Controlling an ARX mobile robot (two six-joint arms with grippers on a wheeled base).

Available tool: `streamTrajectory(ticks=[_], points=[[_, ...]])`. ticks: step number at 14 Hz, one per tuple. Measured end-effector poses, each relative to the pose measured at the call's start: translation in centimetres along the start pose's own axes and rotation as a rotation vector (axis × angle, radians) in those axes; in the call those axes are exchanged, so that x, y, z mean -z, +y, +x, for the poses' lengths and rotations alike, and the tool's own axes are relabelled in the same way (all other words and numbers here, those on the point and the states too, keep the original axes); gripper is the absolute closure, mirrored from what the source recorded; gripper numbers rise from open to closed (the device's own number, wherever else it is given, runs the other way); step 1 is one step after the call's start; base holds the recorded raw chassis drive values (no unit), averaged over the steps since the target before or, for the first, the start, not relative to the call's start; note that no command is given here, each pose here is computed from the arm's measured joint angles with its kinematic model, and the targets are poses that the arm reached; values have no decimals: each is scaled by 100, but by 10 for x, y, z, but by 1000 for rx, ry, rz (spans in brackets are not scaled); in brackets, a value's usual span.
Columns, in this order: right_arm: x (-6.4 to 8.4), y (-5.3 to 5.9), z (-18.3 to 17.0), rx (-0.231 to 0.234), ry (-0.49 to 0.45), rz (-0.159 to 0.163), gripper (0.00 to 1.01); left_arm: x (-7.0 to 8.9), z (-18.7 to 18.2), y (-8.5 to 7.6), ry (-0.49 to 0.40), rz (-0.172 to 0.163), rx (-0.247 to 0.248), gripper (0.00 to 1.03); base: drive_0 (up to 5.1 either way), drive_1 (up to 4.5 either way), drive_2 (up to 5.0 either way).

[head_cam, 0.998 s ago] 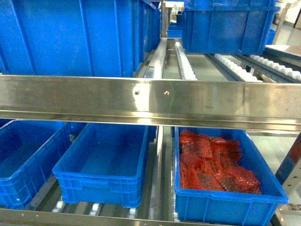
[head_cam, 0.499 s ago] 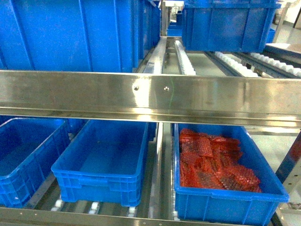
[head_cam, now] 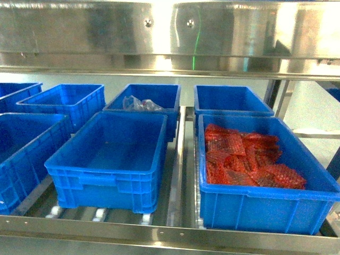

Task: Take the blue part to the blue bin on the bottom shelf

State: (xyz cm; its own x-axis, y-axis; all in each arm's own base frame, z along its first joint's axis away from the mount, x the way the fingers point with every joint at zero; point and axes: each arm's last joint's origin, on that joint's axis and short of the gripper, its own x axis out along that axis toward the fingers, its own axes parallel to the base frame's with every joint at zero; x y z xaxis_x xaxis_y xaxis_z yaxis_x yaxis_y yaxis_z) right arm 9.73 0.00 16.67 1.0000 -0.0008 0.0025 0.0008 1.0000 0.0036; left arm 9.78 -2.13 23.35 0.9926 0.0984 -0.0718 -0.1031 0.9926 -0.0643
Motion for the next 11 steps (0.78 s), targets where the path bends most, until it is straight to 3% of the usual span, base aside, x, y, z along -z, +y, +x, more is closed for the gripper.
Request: streamTrajectory(ticks=[11], points=[[0,0,0,-1,1,-1,3,0,0,0,-1,0,0,60,0,0,0]])
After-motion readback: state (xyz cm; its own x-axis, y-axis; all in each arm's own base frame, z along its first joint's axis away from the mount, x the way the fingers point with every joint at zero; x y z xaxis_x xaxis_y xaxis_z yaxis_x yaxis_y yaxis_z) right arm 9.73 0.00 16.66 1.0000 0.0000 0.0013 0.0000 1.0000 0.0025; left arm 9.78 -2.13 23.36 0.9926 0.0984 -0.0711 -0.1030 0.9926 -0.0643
